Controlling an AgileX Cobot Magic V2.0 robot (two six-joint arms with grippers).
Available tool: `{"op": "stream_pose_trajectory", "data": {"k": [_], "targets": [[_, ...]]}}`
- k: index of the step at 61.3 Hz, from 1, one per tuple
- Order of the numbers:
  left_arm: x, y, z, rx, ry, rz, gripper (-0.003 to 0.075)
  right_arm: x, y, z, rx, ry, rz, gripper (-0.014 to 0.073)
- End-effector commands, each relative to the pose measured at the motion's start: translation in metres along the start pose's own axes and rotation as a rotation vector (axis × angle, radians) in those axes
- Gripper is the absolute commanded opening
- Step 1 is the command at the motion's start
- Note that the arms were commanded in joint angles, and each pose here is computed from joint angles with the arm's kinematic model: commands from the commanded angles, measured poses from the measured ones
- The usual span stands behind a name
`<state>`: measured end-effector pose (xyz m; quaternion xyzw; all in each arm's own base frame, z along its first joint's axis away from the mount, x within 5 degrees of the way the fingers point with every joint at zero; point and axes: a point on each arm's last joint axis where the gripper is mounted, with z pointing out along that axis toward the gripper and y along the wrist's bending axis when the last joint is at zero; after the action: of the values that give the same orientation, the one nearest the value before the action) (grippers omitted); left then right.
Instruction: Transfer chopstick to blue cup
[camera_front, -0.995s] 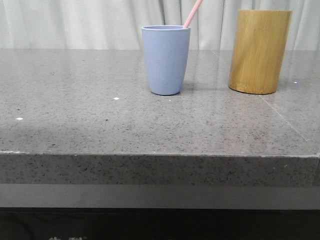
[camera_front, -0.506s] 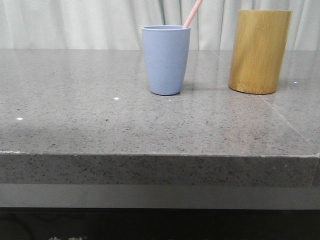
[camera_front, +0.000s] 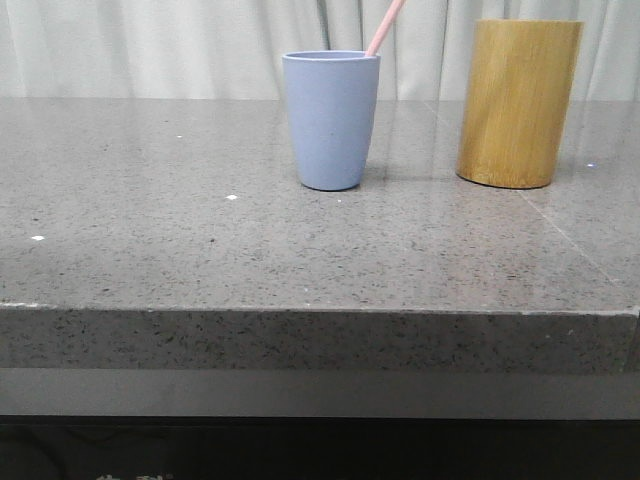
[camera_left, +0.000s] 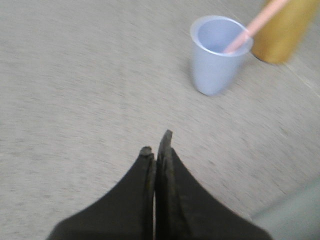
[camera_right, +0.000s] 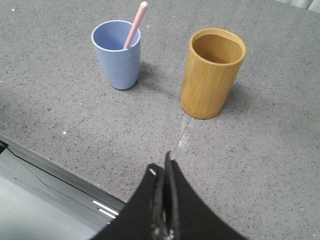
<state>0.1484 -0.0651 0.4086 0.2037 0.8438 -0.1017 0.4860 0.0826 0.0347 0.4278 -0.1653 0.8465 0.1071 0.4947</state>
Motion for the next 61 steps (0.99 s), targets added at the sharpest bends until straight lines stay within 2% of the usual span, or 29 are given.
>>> {"op": "stream_pose_trajectory", "data": {"k": [1,7,15,21,35,50,61], "targets": [[0.003,0.012,-0.018,-0.101,-0.225,-0.034,-0.0019,-0.011,-0.001,-0.005,0.014,-0.093,-0.006,-0.0119],[0.029,0.019,-0.026,-0.196,-0.339,-0.032,-0.0019,-0.011,-0.001,-0.005,0.014,-0.093,-0.006,-0.0119],[0.082,0.02,-0.033,-0.305,-0.483,-0.026,-0.0019,-0.011,-0.001,-0.005,0.014,-0.093,-0.006,-0.0119],[0.122,0.016,-0.033,-0.356,-0.542,-0.029,-0.0019,-0.011,-0.001,-0.005,0.014,-0.093,-0.006,-0.0119],[0.189,0.009,-0.014,-0.352,-0.644,-0.099,-0.0019,-0.011,-0.001,-0.005,0.014,-0.093,-0.006,-0.0119],[0.218,0.008,-0.003,-0.374,-0.773,-0.102,-0.0019,-0.011,-0.001,-0.005,0.014,-0.093,-0.006,-0.0119],[0.219,0.01,-0.004,-0.415,-0.768,-0.108,-0.0019,-0.01,-0.001,-0.004,0.014,-0.087,-0.006,-0.0119]]}}
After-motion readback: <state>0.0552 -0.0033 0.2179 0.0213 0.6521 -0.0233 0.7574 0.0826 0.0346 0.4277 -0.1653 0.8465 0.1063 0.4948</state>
